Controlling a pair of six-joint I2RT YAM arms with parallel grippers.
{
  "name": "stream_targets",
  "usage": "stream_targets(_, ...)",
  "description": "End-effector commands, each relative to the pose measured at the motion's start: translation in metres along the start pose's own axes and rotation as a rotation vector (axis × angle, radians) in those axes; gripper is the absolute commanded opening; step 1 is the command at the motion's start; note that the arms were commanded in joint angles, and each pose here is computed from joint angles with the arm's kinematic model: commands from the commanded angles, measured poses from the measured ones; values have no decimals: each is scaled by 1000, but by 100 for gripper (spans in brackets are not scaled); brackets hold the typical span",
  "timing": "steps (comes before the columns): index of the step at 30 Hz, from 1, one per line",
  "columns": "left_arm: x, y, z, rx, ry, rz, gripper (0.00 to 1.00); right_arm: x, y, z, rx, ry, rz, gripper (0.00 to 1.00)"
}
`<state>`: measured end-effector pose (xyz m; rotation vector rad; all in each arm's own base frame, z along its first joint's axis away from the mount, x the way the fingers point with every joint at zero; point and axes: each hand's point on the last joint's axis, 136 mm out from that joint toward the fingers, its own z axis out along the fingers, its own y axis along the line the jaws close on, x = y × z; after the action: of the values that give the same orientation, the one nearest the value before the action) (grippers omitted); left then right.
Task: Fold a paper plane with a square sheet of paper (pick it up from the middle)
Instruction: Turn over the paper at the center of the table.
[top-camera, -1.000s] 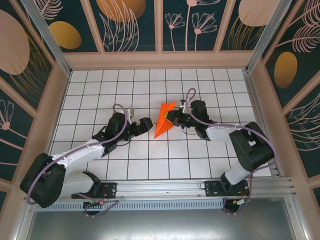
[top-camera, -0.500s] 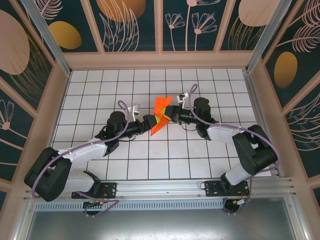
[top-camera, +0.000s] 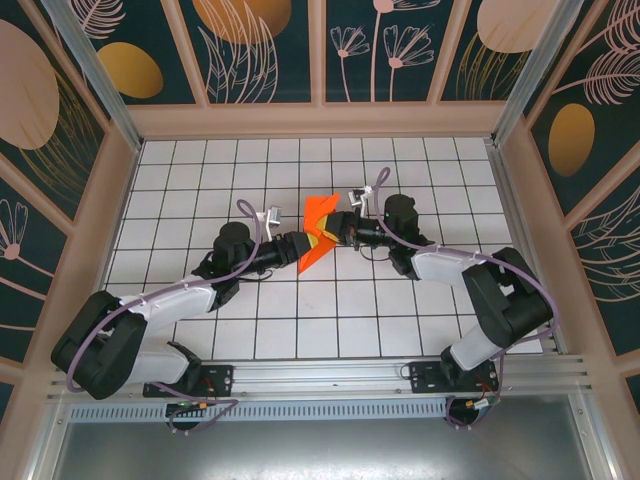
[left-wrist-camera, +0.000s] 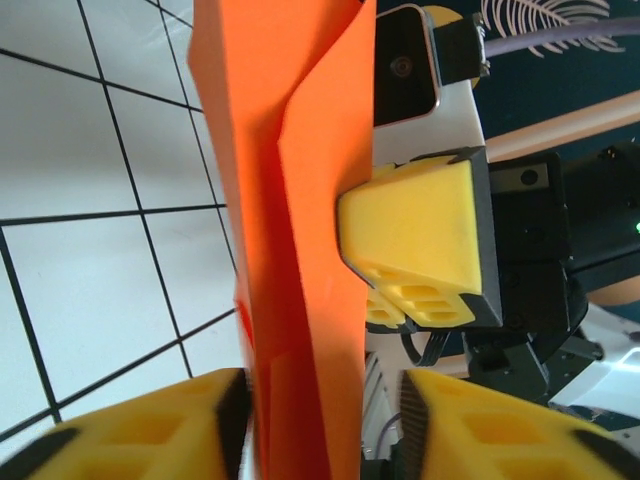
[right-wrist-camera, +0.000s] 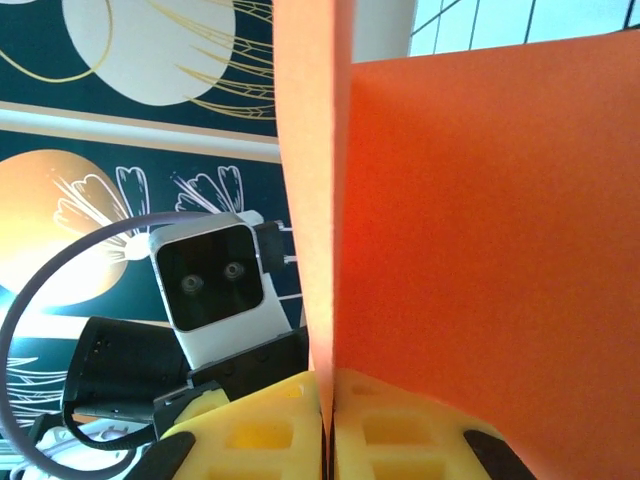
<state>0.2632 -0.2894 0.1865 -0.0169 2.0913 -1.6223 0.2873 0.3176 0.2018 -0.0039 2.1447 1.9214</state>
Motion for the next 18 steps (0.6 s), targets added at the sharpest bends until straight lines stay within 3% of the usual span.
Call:
stream_targets(1,-5,0,2,0,-7,30,35,2,6,6,-8,40,-39,11)
stream_targets(6,-4,6,2,-25,-4,43,22,-1,-3,3,59,40,-43,19)
stream_targets(9,-3,17,1,-96,-1,60,17,-11,-18,-8,160,-12,-47,34)
stream_targets(13,-8,50,-10,-328,0,111,12,-26,-36,-33,310,-110,-71,54)
stream_targets(18,-24,90,-46,-704,-14,218,10,-38,-53,-64,492,-218,-121,67)
